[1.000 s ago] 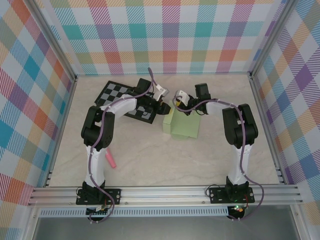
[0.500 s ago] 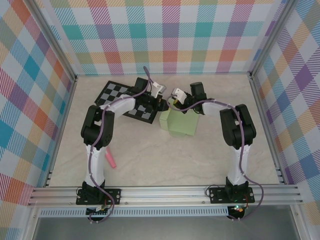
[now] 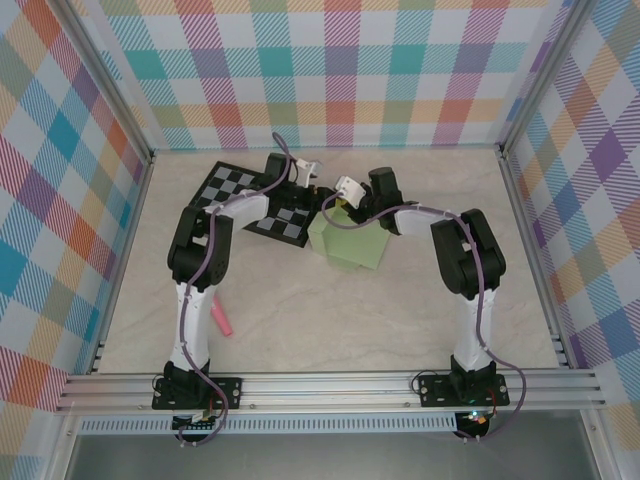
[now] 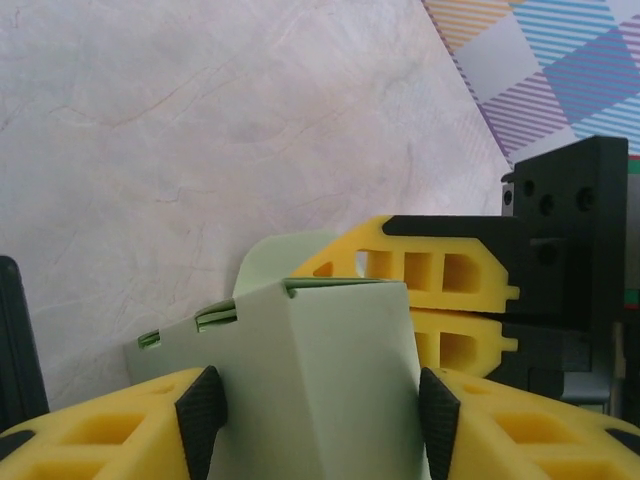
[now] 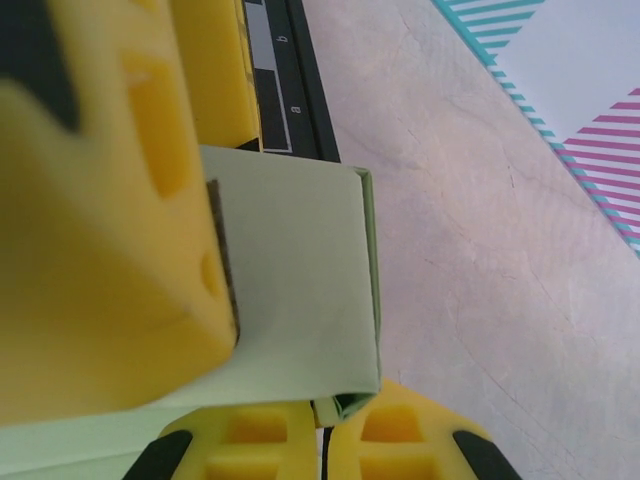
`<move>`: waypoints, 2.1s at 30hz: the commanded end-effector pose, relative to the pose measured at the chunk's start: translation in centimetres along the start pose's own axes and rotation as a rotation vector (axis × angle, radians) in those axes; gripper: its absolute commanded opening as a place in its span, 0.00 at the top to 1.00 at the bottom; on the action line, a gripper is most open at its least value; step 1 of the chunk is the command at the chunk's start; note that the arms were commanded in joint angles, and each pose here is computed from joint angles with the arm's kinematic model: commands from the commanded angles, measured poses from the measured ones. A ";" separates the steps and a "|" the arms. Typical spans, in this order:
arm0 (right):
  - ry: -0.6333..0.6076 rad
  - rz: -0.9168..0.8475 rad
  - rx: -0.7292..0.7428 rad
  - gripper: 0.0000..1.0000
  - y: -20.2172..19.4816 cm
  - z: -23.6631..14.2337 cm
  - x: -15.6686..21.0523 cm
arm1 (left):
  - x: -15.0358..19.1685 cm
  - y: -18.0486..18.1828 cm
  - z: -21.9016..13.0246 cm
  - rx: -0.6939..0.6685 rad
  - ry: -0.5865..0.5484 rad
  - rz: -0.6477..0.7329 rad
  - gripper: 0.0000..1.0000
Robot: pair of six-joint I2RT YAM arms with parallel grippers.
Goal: Fold the paper box
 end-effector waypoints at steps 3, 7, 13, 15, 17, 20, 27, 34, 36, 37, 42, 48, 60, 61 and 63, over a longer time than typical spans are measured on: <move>0.025 0.040 0.029 1.00 0.0 1.3 0.2 | 0.5 0.0 1.3 -0.066 0.046 -0.040 0.51; -0.036 0.161 0.026 0.98 -0.6 1.0 -1.5 | 0.2 -0.6 1.5 -0.082 0.049 -0.013 0.53; -0.006 0.264 -0.031 1.00 0.5 1.9 -1.8 | -0.4 -0.3 2.2 -0.060 0.046 -0.020 0.55; -0.008 0.268 -0.046 0.98 0.6 1.8 -1.8 | -0.8 -0.5 2.5 -0.043 0.040 -0.026 0.54; -0.006 0.263 -0.087 0.95 1.0 1.7 -1.9 | -1.0 -0.7 2.7 -0.030 0.042 -0.033 0.54; -0.011 0.272 -0.140 0.91 1.6 0.9 -1.7 | -1.1 -0.6 2.9 -0.047 0.043 -0.035 0.54; 0.018 0.277 -0.125 0.83 1.5 0.3 -0.1 | -1.7 -0.8 3.1 -0.028 0.067 0.010 0.49; 0.016 0.396 -0.072 0.77 1.0 -0.8 -0.3 | -1.8 -1.6 3.8 0.002 0.079 0.027 0.49; 0.012 0.427 -0.055 0.75 1.1 -1.4 -0.1 | -1.5 -1.5 3.9 0.006 0.091 0.017 0.49; -0.003 0.440 -0.062 0.71 1.3 -1.6 0.0 | -1.3 -1.4 4.0 0.005 0.096 0.012 0.49; -0.001 0.467 -0.061 0.66 1.7 -2.7 0.1 | -0.7 -1.1 4.1 -0.006 0.103 0.006 0.49; 0.047 0.519 -0.076 0.57 1.1 -3.9 1.5 | -0.9 -1.0 4.0 -0.016 0.109 0.023 0.49; 0.046 0.730 -0.045 0.49 -0.7 -6.7 0.8 | -1.5 -0.6 3.4 -0.022 0.097 0.022 0.49; 0.060 0.780 -0.036 0.49 -1.2 -7.2 0.8 | -1.6 -0.4 3.2 -0.024 0.095 0.021 0.49; 0.071 0.879 0.021 0.47 -1.9 -8.4 0.5 | -1.6 -0.2 3.1 -0.025 0.094 0.017 0.49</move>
Point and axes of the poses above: each hand's point on the last joint's axis, 136 mm out from that joint toward the fingers, its own z axis out along the fingers, its own y axis along the line the jaws close on, x = y × z, the point moved 6 cm from there along -z, back along the fingers, and after that the axes turned 3 degrees about z, right-handed, at the moved point
